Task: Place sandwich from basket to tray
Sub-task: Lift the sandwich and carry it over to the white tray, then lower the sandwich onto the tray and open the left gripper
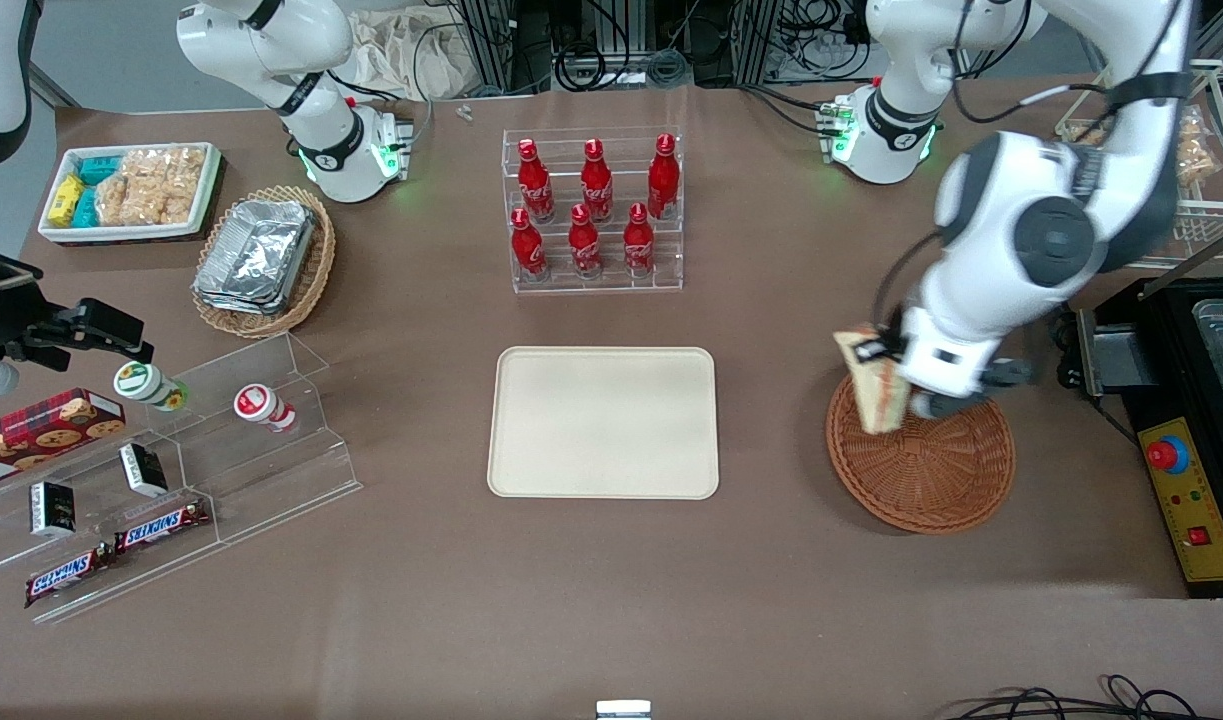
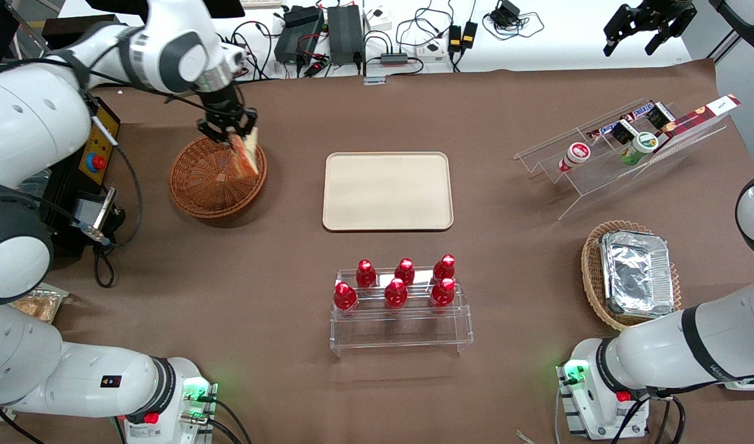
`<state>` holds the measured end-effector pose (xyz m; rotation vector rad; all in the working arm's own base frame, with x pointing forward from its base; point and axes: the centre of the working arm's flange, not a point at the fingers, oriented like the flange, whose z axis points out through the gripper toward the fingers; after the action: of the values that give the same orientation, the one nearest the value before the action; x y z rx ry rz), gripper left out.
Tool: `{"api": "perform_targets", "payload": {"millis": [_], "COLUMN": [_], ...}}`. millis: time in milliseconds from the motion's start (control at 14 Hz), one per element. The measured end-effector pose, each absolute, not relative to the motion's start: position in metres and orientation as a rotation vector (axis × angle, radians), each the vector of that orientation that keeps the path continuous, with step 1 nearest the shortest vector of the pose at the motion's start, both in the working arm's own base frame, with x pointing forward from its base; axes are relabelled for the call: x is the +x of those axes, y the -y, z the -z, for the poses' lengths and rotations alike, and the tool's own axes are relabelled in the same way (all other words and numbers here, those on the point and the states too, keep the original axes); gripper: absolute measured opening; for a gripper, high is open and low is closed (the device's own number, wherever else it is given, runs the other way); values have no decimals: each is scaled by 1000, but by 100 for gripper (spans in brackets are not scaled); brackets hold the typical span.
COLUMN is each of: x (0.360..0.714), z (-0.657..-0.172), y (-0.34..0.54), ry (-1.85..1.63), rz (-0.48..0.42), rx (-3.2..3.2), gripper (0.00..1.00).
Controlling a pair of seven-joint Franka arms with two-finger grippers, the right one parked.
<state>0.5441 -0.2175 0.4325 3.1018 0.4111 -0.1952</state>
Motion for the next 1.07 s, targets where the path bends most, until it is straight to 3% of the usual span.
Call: {"api": "perform_targets", "payload": {"millis": [214,500,786,1071], "x": [523,513,517,538], "z": [-409,-329,-261,-242], "y": [294,352,376,388], "ry": [-170,20,-26,-117], "rz": [170,150,79,17], "rx": [3076,3049,3076,3097], "gripper": [19,19,19,19]}}
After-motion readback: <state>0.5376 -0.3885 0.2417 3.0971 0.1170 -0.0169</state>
